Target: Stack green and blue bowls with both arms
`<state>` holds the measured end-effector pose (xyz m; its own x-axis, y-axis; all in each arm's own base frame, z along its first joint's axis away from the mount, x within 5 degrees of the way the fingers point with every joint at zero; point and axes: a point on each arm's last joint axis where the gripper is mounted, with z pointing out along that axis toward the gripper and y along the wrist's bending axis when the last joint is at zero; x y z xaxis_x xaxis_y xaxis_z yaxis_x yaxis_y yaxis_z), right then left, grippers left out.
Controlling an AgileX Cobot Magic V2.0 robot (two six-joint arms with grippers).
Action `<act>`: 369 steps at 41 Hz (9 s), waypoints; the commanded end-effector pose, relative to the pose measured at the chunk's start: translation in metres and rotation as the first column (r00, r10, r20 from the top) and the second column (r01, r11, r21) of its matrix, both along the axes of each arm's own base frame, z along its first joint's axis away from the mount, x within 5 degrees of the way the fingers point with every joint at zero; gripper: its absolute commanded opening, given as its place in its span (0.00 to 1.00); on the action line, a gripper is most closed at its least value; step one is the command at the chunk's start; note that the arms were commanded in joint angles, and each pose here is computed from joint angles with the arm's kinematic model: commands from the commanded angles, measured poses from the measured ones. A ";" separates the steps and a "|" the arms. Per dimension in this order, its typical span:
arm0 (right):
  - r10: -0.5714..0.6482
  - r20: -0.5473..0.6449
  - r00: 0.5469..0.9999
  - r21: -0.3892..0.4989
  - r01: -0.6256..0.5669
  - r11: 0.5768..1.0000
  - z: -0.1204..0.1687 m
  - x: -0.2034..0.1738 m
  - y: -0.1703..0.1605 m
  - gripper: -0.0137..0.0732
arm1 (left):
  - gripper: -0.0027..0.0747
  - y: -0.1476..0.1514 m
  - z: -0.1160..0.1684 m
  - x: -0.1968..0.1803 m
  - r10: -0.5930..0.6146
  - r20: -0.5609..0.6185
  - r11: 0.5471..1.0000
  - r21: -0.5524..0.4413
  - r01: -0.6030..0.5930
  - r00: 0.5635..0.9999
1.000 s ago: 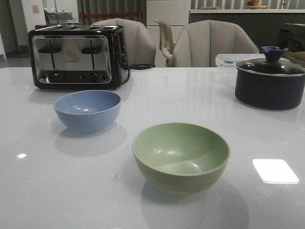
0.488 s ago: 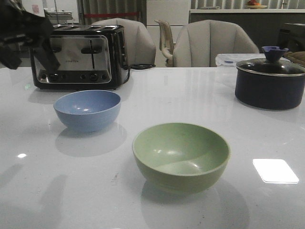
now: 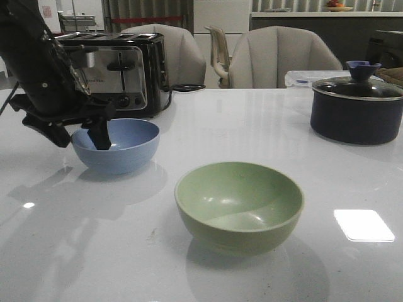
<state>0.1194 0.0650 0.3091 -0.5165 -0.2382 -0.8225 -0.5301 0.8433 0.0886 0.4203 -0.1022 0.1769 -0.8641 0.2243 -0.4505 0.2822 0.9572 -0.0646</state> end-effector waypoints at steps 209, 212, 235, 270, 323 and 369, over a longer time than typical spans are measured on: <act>-0.101 0.014 0.995 -0.056 0.102 0.993 0.005 0.003 -0.012 0.21 | 0.16 0.060 0.167 -0.341 -0.133 0.546 0.974 -0.085 0.212 0.827; -0.101 0.014 0.995 -0.056 0.102 0.993 0.005 0.003 -0.012 0.21 | 0.16 0.071 0.162 -0.345 -0.042 0.627 0.983 -0.111 0.143 0.778; -0.101 0.013 0.995 -0.057 0.102 0.993 0.005 0.003 -0.012 0.21 | 0.16 0.100 0.042 -0.369 0.329 0.861 0.944 -0.301 -0.132 0.387; -0.101 0.014 0.995 -0.057 0.102 0.993 0.005 0.003 -0.012 0.21 | 0.16 0.101 0.033 -0.366 0.328 0.891 0.945 -0.302 -0.129 0.314; -0.379 0.393 0.838 0.043 0.395 0.918 -0.032 -0.040 -0.055 0.21 | 0.16 0.100 0.033 -0.365 0.320 0.890 0.947 -0.301 -0.107 0.324; -0.537 0.616 0.577 0.293 0.464 0.836 -0.098 -0.065 -0.066 0.21 | 0.16 0.100 0.032 -0.365 0.320 0.890 0.948 -0.301 -0.107 0.326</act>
